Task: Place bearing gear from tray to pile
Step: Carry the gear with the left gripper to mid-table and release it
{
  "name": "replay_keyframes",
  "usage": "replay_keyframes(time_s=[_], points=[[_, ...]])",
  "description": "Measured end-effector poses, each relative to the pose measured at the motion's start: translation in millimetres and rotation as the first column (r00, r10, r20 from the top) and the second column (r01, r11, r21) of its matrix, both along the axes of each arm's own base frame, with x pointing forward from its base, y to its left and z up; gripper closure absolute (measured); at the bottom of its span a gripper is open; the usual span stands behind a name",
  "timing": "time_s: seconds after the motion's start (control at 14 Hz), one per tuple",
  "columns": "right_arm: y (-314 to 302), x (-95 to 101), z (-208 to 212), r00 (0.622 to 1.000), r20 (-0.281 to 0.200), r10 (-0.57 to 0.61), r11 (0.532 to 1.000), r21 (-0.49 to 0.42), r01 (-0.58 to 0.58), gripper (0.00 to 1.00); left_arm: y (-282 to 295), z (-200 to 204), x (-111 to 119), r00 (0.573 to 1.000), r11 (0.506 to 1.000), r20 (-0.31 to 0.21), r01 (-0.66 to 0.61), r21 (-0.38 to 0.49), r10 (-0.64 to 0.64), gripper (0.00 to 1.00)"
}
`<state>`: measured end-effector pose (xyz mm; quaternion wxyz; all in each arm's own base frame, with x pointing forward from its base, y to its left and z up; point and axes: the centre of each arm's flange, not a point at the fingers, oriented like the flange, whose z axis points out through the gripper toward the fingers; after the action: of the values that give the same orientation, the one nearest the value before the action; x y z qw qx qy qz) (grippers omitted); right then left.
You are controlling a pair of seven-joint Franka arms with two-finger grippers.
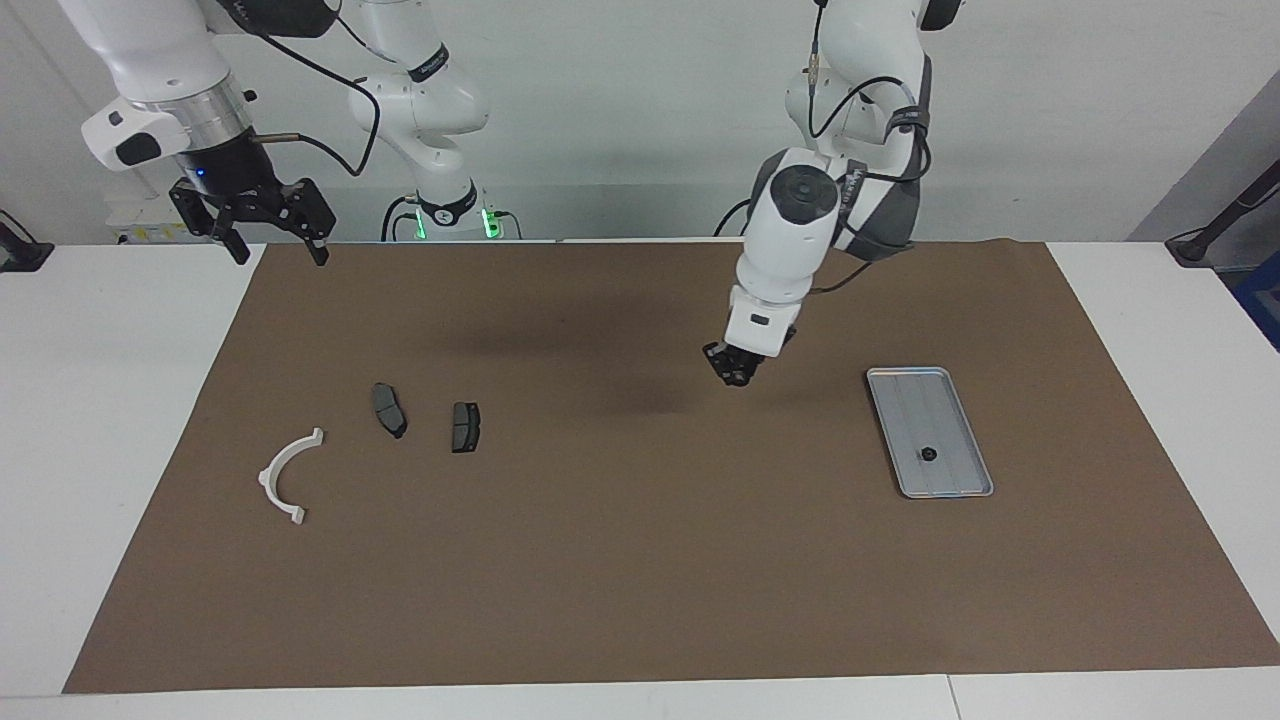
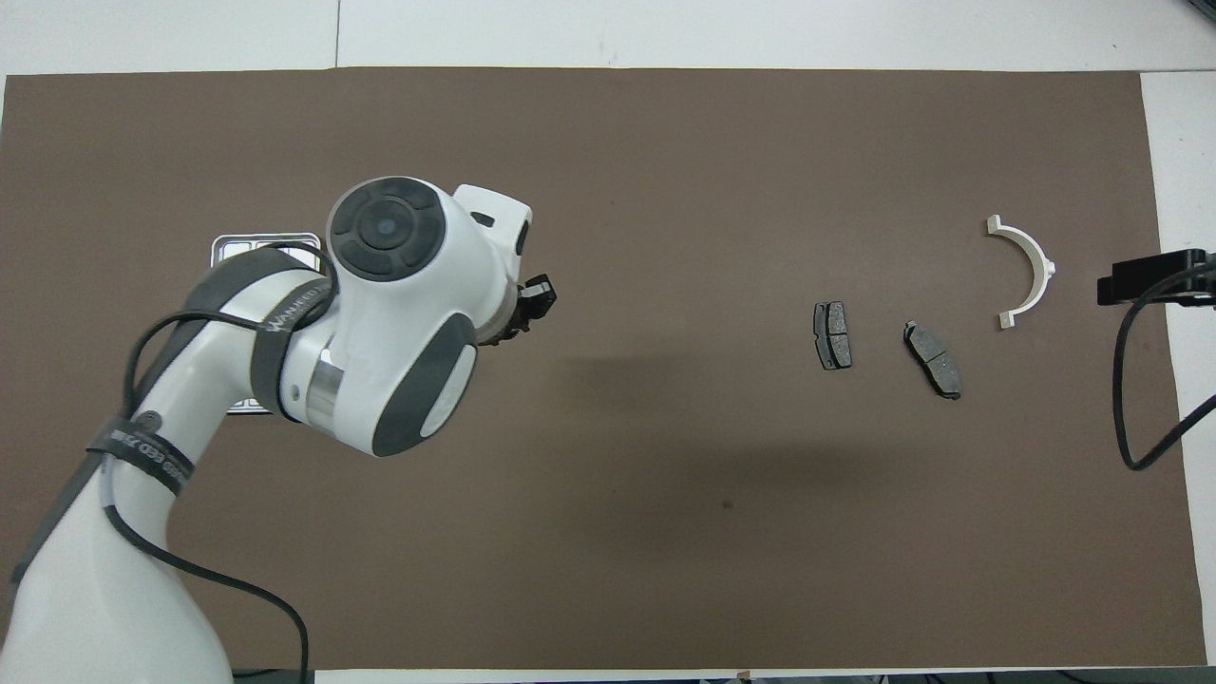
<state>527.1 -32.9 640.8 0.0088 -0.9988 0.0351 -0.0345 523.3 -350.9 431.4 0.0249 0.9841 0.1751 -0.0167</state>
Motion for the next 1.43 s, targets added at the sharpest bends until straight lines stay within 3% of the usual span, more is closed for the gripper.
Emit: replay_keyframes(time_s=[0.14,0.36,0.72,1.43], points=[[0.8,-0.2,-5.5,1.000,-0.011,0.001,1.000,0.001,-0.001,0.00,-49.2,-8.0,-12.4,0.999,1.000,-0.007,-0.031,0.001,0.031,0.66],[0.1,-0.9,-11.8,1.000,-0.027,0.000,1.000,0.002,0.000,0.00,-105.8,-53.1,-5.7,0.997,0.998,-0.025,-0.066,0.014,0.067,0.66],[-3.3,-3.7,-13.2,0.999,-0.036,-0.007,1.000,0.003,0.007,0.00,-127.9,-108.3,6.0,0.994,0.996,-0.058,-0.088,0.024,0.089,0.66],[-2.2,-6.8,-9.7,1.000,-0.030,-0.005,1.000,0.003,0.005,0.00,-133.5,-132.4,0.2,0.995,0.996,-0.045,-0.090,0.016,0.091,0.66]])
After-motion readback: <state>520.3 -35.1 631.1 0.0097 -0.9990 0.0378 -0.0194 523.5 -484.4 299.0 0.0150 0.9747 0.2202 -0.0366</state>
